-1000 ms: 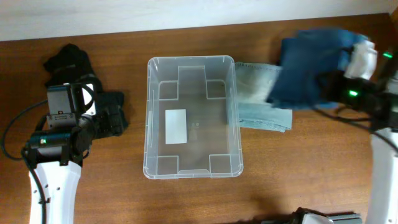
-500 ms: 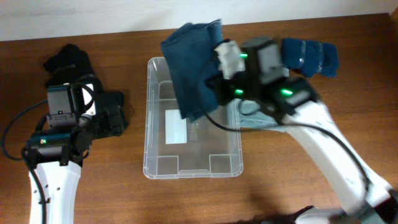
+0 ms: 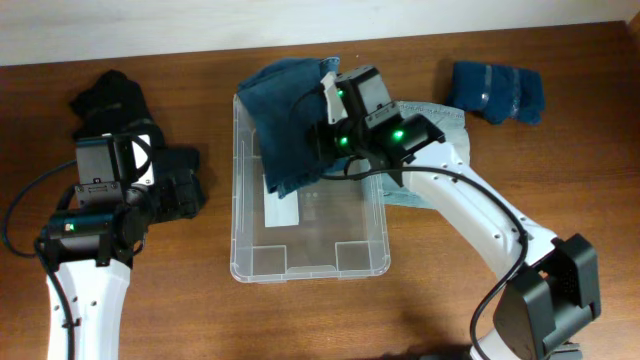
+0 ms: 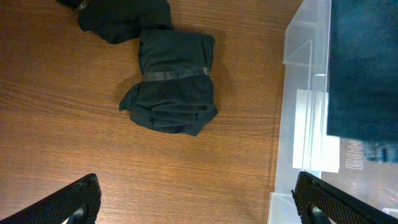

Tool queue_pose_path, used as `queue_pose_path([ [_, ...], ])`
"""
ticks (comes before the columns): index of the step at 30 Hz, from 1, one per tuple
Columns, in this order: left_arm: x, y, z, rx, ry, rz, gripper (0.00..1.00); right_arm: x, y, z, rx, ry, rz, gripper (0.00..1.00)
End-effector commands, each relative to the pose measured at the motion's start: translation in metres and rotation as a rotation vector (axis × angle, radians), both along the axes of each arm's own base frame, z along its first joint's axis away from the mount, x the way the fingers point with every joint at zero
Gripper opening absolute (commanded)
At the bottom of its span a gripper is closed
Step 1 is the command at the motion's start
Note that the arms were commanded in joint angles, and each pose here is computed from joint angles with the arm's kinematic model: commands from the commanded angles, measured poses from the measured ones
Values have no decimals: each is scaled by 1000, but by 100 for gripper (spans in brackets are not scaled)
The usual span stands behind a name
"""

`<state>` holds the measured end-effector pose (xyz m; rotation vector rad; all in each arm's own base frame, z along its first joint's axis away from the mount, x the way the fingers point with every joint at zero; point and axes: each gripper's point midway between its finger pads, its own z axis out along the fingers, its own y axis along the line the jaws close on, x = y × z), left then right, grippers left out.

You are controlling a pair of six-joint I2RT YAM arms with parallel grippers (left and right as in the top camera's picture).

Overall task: Pack container
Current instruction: 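Lift the dark-blue jeans with the right gripper and lower into bin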

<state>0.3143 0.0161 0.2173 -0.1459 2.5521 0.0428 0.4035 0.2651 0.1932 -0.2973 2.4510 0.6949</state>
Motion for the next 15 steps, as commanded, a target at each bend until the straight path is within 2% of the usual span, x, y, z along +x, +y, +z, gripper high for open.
queue_pose_path([
  [1,3,-1,7,-5,-20,5,99,-7,23,24,75,2,-2,4],
  [8,3,-1,7,-5,-20,5,99,-20,18,11,89,139,-89,4],
  [15,3,-1,7,-6,-20,5,99,-16,12,9,62,121,-115,4],
])
